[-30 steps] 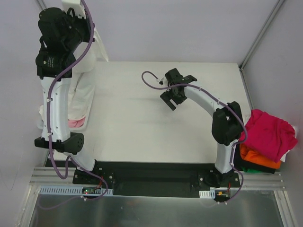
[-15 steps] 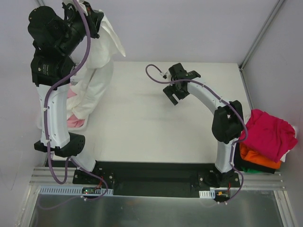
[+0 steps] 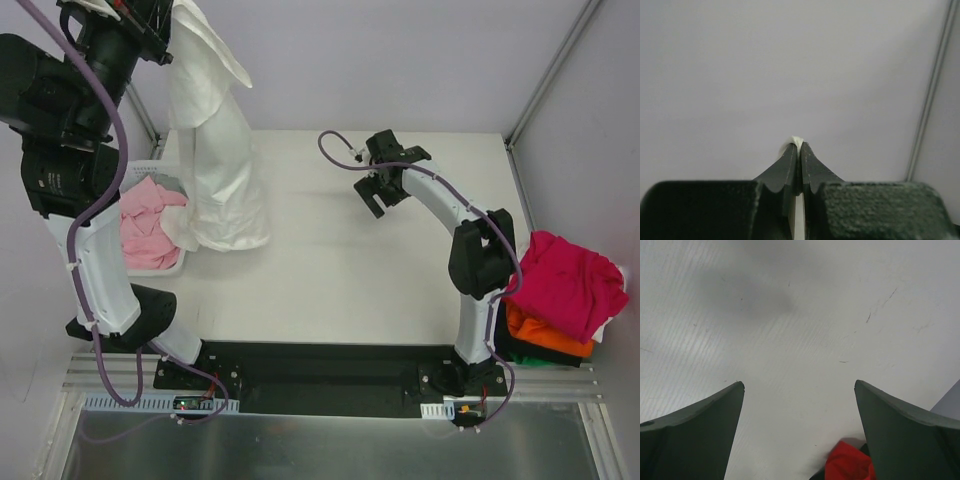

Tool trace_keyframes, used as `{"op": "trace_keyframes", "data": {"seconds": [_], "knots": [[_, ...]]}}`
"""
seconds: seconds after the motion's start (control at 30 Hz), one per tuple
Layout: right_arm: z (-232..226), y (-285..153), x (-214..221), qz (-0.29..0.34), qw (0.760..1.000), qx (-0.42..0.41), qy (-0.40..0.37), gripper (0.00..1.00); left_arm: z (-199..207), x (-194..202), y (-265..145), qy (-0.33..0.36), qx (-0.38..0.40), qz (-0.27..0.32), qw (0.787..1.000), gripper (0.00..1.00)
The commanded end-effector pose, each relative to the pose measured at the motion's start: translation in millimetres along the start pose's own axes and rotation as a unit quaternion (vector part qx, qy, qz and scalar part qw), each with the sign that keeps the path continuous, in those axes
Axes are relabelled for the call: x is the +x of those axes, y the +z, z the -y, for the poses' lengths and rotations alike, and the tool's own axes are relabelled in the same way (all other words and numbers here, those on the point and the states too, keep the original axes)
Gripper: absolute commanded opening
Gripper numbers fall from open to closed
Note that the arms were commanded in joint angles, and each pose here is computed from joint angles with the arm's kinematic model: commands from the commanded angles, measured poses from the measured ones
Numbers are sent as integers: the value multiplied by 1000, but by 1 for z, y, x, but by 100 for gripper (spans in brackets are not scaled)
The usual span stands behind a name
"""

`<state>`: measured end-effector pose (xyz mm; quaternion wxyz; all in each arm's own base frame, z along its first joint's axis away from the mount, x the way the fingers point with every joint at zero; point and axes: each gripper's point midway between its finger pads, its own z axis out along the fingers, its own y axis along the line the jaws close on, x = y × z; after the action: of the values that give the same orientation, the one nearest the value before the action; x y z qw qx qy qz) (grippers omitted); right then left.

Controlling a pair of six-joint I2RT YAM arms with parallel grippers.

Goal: Fold and stack the t-shirts
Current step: Move the tshirt to the center of the board

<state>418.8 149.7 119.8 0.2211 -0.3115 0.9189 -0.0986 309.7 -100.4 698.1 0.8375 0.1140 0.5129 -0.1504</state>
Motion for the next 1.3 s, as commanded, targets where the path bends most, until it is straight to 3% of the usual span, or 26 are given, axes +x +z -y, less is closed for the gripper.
{"op": "trace_keyframes", "data": {"seconds": [0.0,0.1,0.4,0.83,1.27], "knots": [[12,-1,-3,-2,1000,14,7,96,46,-78,-40,-60,98,96,989,0],[15,1,1,-6,1000,11,21,96,65,-68,-41,-95,150,71,982,0],[13,2,13,-15,999,-6,29,96,58,-13,-3,-111,142,15,983,0],[15,-1,27,-24,999,-10,34,96,18,159,68,-92,68,-135,984,0],[5,-6,32,-30,998,-36,38,96,3,308,82,-95,41,-267,958,2]]}}
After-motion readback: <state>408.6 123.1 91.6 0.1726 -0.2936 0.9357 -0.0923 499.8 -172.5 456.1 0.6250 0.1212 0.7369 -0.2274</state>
